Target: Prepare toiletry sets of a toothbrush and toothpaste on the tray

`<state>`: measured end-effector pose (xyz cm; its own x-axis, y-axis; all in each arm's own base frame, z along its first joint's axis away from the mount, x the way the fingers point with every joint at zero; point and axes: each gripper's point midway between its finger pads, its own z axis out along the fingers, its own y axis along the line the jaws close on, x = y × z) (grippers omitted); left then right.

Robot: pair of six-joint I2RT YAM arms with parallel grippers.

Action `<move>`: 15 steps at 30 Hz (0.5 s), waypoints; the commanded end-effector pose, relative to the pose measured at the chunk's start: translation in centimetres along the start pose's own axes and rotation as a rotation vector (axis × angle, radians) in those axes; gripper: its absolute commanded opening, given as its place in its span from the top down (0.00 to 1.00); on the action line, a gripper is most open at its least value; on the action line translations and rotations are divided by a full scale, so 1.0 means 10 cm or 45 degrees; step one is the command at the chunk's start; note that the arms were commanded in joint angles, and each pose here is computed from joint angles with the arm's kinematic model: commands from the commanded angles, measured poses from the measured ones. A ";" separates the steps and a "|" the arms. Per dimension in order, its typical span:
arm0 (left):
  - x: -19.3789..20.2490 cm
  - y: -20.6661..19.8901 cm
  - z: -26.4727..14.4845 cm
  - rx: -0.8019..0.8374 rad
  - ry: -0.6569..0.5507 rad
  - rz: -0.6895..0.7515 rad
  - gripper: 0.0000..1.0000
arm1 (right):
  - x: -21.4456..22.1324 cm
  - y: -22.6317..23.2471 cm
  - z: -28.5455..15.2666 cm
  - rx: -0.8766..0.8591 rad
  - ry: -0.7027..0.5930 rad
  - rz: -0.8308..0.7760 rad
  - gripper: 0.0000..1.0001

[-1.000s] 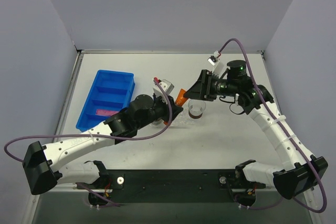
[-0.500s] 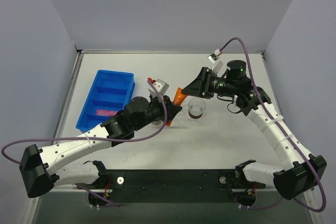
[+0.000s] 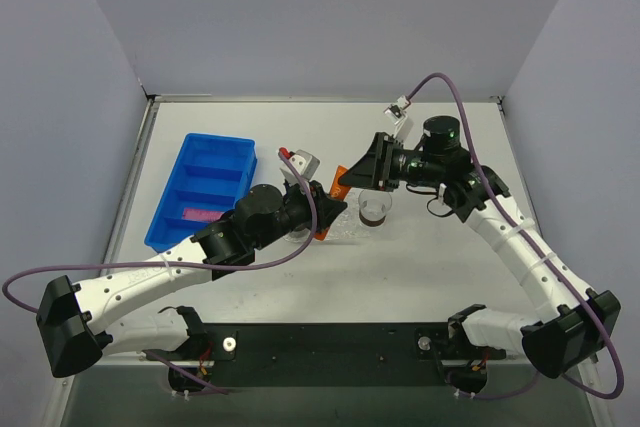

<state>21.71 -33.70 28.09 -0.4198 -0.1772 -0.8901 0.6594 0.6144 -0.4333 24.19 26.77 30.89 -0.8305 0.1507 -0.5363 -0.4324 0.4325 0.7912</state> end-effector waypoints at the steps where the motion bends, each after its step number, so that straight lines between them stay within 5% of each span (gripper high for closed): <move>1: -0.35 -0.15 -0.04 0.052 -0.150 -0.041 0.87 | -0.02 0.12 0.04 -0.058 0.011 -0.062 0.75; 3: -0.34 -0.14 -0.04 0.048 -0.150 -0.041 0.88 | -0.01 0.12 0.05 -0.049 0.003 -0.066 0.83; 8: -0.35 -0.14 -0.04 0.045 -0.151 -0.045 0.87 | -0.02 0.11 0.04 -0.042 -0.010 -0.076 0.86; 15: -0.33 -0.14 -0.03 0.046 -0.140 -0.046 0.87 | -0.05 0.07 0.02 -0.013 -0.041 -0.079 0.71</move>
<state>21.87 -33.59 28.01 -0.4285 -0.1915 -0.8830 0.6428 0.6222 -0.4468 24.45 27.13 30.30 -0.8284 0.1436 -0.5414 -0.4334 0.4480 0.7820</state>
